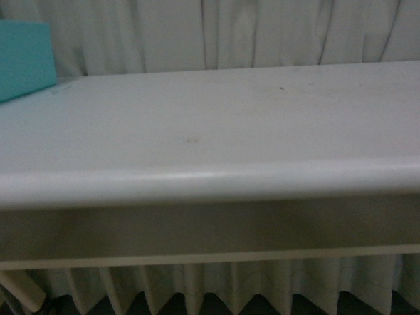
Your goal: Wind up and store yellow beetle toy
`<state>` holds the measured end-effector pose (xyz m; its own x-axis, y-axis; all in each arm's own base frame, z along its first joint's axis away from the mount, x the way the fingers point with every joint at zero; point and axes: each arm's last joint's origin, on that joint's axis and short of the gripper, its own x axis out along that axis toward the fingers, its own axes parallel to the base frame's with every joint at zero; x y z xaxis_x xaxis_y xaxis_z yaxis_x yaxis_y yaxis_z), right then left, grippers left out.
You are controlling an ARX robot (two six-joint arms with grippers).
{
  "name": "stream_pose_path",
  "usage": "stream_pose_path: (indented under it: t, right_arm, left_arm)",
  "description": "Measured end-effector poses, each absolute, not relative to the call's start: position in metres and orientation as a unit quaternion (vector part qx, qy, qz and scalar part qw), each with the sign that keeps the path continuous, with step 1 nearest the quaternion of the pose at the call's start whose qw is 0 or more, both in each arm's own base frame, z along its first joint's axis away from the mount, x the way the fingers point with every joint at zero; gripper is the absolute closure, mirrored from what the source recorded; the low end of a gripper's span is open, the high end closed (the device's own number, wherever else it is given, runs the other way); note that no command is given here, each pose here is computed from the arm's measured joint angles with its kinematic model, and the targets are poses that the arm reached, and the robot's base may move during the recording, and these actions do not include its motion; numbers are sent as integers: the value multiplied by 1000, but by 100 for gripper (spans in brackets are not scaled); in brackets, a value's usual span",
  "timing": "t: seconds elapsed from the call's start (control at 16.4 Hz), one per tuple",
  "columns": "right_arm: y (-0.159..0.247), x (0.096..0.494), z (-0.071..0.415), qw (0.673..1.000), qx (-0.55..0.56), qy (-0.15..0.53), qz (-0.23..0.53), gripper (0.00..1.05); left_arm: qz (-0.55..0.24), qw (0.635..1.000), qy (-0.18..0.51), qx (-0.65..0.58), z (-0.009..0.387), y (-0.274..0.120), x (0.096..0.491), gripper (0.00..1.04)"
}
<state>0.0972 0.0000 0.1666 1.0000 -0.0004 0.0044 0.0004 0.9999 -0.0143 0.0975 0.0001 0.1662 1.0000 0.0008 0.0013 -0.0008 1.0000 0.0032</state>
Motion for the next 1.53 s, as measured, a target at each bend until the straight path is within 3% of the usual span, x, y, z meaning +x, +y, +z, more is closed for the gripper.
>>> stream_pose_path:
  t: [1.53]
  right_arm:
    - [0,97,167,1000,-7,-1,0,7]
  left_arm:
    - [0,1000,0,2,166,0,97,7]
